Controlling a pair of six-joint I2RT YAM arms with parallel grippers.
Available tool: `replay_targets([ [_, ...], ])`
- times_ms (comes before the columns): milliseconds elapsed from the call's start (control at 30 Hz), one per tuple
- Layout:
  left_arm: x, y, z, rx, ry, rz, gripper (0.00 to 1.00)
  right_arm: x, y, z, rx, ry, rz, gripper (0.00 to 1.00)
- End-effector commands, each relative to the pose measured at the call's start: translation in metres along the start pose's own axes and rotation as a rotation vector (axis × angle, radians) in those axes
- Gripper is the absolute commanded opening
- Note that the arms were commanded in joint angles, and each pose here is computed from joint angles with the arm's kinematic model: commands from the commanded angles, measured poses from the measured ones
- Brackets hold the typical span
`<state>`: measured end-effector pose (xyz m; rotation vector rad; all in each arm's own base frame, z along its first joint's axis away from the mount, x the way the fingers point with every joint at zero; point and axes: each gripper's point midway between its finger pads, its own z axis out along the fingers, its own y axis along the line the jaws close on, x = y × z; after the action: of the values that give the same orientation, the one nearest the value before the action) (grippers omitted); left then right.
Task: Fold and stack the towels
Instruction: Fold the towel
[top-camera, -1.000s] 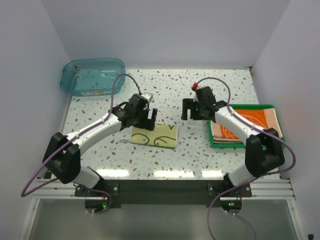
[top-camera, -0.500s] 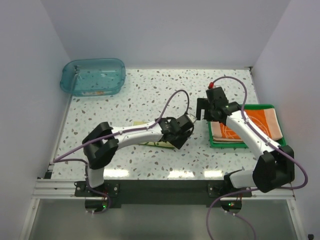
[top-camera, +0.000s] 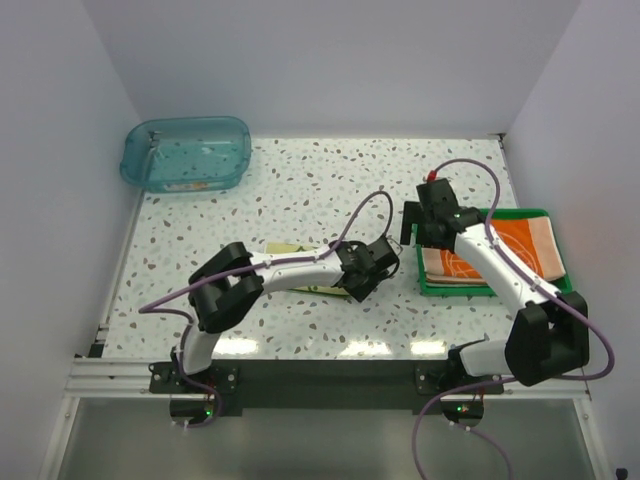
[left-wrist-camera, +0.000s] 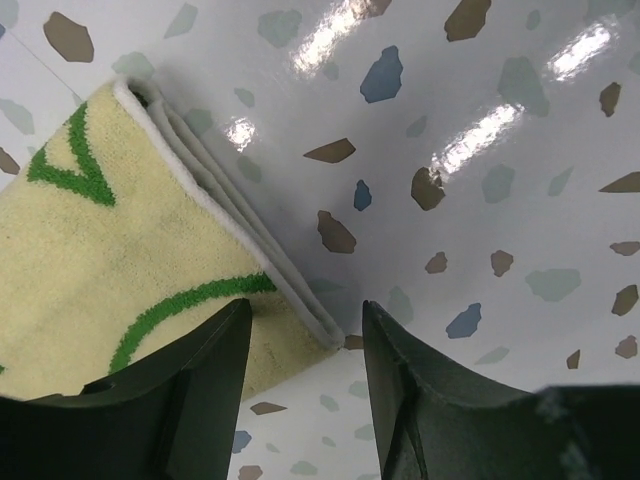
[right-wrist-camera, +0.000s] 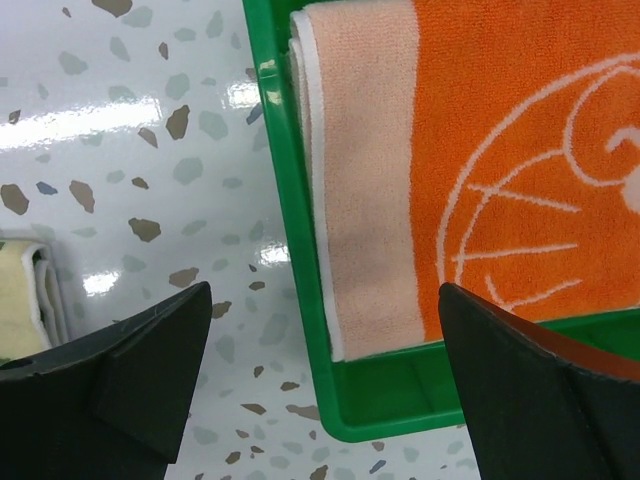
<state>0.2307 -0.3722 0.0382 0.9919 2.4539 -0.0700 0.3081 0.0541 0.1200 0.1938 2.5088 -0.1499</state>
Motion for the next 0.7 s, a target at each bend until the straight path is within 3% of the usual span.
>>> replay_targets([
  [0, 0.004, 0.003, 0.010, -0.022, 0.021, 0.012, 0.53, -0.007, 0.009, -0.015, -0.055, -0.034, 0.029, 0.99],
  [267, 0.031, 0.017, 0.025, -0.108, 0.087, 0.022, 0.52, -0.012, 0.015, -0.015, -0.091, -0.044, 0.044, 0.99],
  [333, 0.043, 0.026, 0.030, -0.134, 0.114, 0.011, 0.38, -0.013, 0.020, -0.017, -0.118, -0.047, 0.052, 0.99],
  [433, 0.049, 0.035, 0.032, -0.143, 0.119, -0.018, 0.27, -0.014, 0.027, -0.019, -0.151, -0.047, 0.059, 0.99],
  [567, 0.049, 0.054, 0.029, -0.119, 0.094, -0.102, 0.04, -0.017, 0.043, -0.020, -0.230, -0.039, 0.089, 0.99],
  [667, 0.037, 0.061, 0.020, -0.028, 0.028, -0.189, 0.00, -0.016, 0.063, -0.021, -0.321, -0.015, 0.142, 0.99],
])
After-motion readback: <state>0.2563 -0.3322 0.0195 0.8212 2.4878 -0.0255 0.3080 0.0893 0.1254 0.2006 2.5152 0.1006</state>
